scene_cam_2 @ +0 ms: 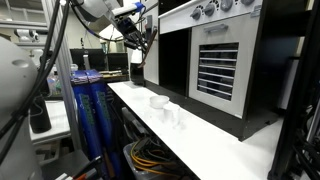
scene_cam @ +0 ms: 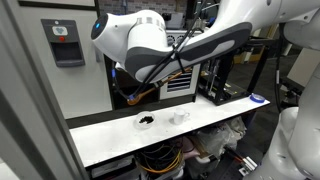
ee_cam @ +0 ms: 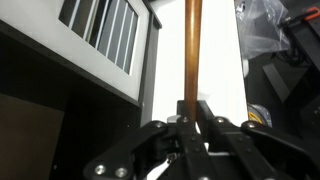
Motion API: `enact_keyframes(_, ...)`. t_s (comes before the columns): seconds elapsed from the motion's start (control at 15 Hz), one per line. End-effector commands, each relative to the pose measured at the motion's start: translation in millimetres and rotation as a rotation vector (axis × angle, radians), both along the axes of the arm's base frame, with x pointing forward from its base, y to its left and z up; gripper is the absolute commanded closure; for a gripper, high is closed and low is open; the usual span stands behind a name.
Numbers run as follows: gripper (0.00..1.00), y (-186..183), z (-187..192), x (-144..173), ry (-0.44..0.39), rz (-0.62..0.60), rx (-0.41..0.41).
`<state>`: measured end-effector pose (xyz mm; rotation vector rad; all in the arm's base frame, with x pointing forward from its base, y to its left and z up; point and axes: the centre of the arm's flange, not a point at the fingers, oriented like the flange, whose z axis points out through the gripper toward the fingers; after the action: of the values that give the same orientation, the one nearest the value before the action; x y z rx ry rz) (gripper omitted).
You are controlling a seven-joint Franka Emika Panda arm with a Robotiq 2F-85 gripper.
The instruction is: Use the wooden spoon to mix in the bowl
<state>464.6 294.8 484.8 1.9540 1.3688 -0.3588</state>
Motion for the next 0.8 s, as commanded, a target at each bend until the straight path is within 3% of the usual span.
enact_keyframes(0.0, 0.97, -8.6, -11.4, -8.4, -0.075, -0.051, 0.18)
enact_keyframes(0.4, 0.97, 13.5, -46.2, 6.0, -0.205, -0.137, 0.491)
enact_keyframes(0.73, 0.97, 26.6, -77.2, 19.1, -0.281, -0.206, 0.638)
